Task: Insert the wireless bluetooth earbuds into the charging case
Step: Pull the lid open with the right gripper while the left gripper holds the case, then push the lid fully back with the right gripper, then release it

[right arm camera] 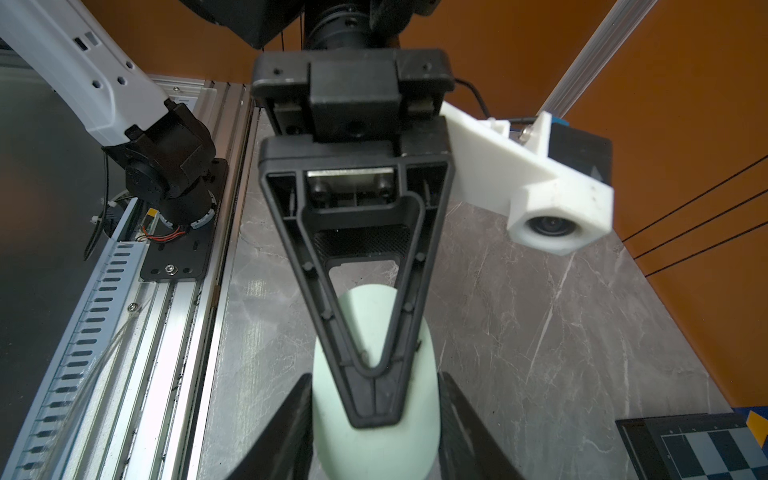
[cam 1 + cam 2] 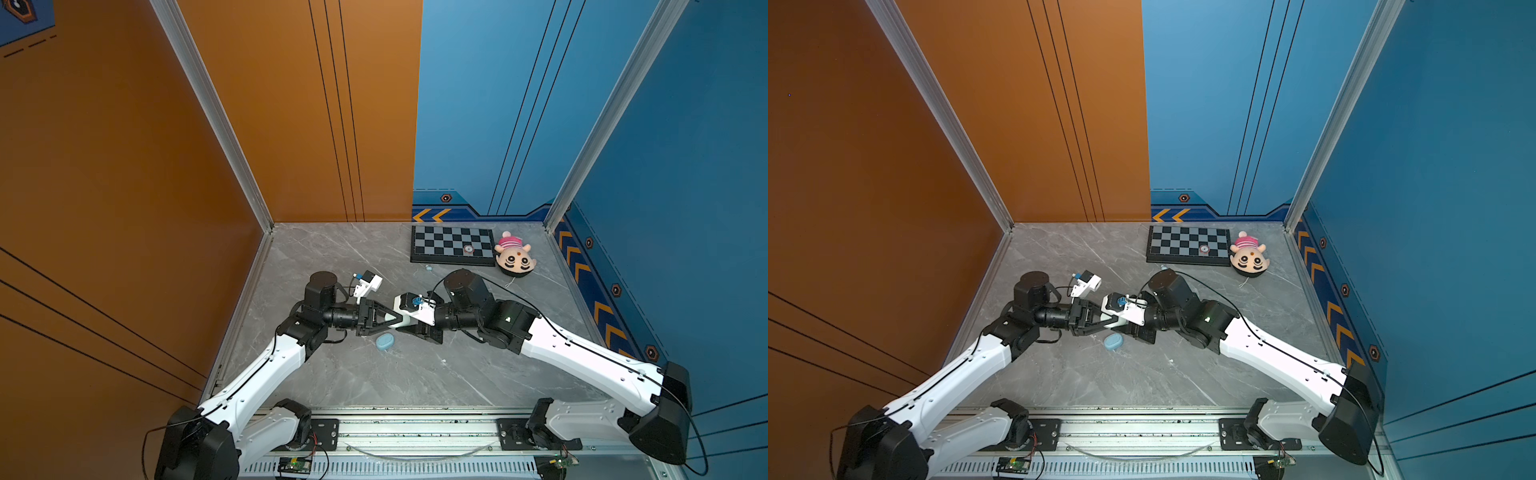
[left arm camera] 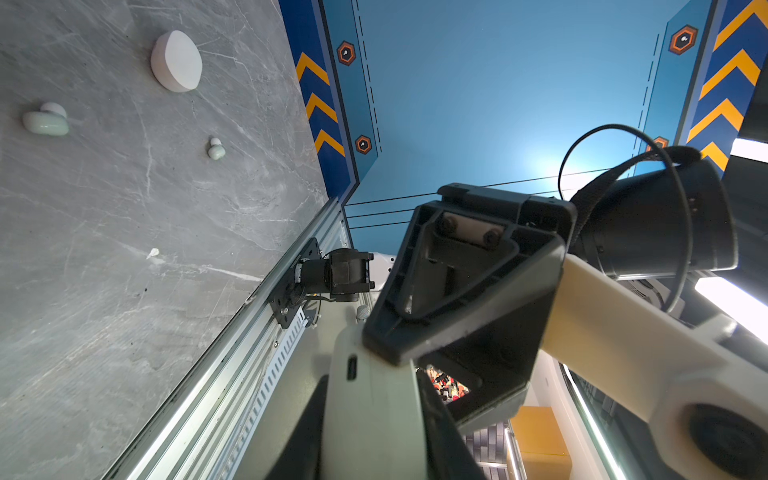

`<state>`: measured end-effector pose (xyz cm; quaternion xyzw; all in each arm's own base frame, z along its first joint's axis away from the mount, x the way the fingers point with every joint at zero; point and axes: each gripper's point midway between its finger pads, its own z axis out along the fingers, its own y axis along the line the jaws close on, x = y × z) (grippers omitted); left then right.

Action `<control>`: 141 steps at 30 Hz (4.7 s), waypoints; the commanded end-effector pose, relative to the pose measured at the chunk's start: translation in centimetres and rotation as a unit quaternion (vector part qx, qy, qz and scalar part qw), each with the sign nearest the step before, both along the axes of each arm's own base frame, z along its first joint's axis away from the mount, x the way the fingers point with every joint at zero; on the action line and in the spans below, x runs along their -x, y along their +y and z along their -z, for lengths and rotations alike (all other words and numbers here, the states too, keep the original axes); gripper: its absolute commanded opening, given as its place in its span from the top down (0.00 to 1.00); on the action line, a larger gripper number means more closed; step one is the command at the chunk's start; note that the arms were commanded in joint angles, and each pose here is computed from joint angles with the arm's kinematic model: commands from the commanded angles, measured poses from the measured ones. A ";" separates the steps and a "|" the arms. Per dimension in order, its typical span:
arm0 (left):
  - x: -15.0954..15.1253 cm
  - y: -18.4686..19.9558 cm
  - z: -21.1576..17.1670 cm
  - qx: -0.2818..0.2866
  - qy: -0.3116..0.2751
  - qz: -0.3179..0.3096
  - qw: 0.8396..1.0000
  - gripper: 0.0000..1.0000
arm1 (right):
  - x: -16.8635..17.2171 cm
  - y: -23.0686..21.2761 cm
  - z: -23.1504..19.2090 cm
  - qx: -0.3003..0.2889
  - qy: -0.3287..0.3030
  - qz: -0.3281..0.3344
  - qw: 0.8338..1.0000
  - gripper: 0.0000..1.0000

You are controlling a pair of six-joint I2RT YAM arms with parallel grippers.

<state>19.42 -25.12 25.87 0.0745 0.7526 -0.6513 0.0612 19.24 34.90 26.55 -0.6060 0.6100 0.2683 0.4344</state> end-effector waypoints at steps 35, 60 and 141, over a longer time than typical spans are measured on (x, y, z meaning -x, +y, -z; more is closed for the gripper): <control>3.7 3.2 -5.1 -0.008 -0.515 -0.081 0.853 0.26 | 2.7 -2.5 -5.1 -0.079 0.177 -0.046 0.980 0.80; 4.8 0.4 -5.4 0.001 -0.542 -0.032 0.840 0.34 | 4.3 -1.5 -5.7 -0.075 0.208 -0.084 0.972 0.82; 5.0 0.0 -5.7 -0.006 -0.531 -0.025 0.847 0.90 | -0.6 -2.9 -5.5 -0.103 0.182 0.043 0.977 0.42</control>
